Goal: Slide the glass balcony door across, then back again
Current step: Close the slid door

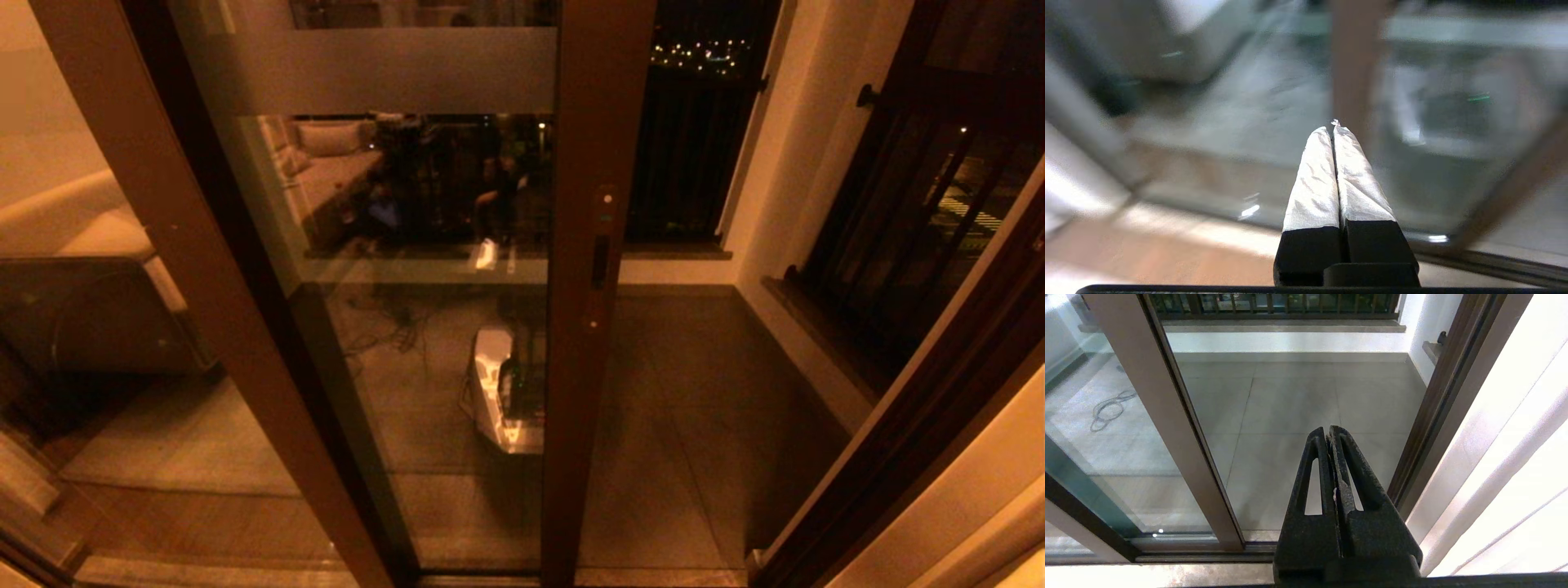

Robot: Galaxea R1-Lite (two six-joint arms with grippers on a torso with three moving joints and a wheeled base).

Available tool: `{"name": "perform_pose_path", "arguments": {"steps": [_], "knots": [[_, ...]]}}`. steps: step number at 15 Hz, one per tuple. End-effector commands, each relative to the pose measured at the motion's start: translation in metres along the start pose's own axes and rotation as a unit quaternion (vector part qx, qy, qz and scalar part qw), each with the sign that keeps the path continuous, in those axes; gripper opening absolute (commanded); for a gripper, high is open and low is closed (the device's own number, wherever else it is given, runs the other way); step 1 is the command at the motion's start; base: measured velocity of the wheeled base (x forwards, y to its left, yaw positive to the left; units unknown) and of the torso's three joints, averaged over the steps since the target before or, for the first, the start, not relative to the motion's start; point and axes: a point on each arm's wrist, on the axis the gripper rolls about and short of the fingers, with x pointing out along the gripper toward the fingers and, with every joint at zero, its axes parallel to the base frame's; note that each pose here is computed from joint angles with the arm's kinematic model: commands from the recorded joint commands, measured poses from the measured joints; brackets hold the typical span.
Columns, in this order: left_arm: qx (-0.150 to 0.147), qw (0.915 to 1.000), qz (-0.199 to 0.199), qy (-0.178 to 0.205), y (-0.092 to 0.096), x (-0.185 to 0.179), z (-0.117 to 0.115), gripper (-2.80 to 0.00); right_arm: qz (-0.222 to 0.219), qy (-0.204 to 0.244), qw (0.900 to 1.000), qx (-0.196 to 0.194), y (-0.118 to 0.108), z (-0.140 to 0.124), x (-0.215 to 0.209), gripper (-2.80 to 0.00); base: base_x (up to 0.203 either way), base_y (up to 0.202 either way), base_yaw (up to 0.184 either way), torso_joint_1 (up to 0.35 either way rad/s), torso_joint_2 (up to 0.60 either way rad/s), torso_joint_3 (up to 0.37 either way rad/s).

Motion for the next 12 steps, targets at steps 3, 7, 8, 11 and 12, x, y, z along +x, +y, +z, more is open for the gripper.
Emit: {"name": "perform_pose_path", "arguments": {"steps": [3, 7, 8, 11, 12], "knots": [[0.028, 0.9955, -0.09, 0.002, -0.0048, -0.0007, -0.0239, -2.8, 0.0, 0.001, 1.0, 0.0, 0.0, 0.0, 0.0001, -2.8, 0.0, 0.0, 0.0, 0.0, 0.0, 0.0], [0.056, 0.9911, -0.121, 0.006, -0.0061, -0.0013, -0.0252, -2.8, 0.0, 0.0, 1.0, 0.0, 0.0, 0.0, 0.0, -2.8, 0.0, 0.0, 0.0, 0.0, 0.0, 0.0], [0.055, 0.9912, -0.12, 0.005, -0.006, -0.0015, -0.0249, -2.8, 0.0, 0.0, 1.0, 0.0, 0.0, 0.0, 0.0, -2.8, 0.0, 0.0, 0.0, 0.0, 0.0, 0.0], [0.01, 0.9953, -0.096, 0.009, -0.005, -0.0008, -0.0252, -2.8, 0.0, 0.0, 1.0, 0.0, 0.0, 0.0, 0.0, -2.8, 0.0, 0.0, 0.0, 0.0, 0.0, 0.0], [-0.002, 0.996, -0.089, 0.009, -0.0046, -0.001, -0.0247, -2.8, 0.0, 0.0, 1.0, 0.0, 0.0, 0.0, 0.0, -2.8, 0.0, 0.0, 0.0, 0.0, 0.0, 0.0]]}}
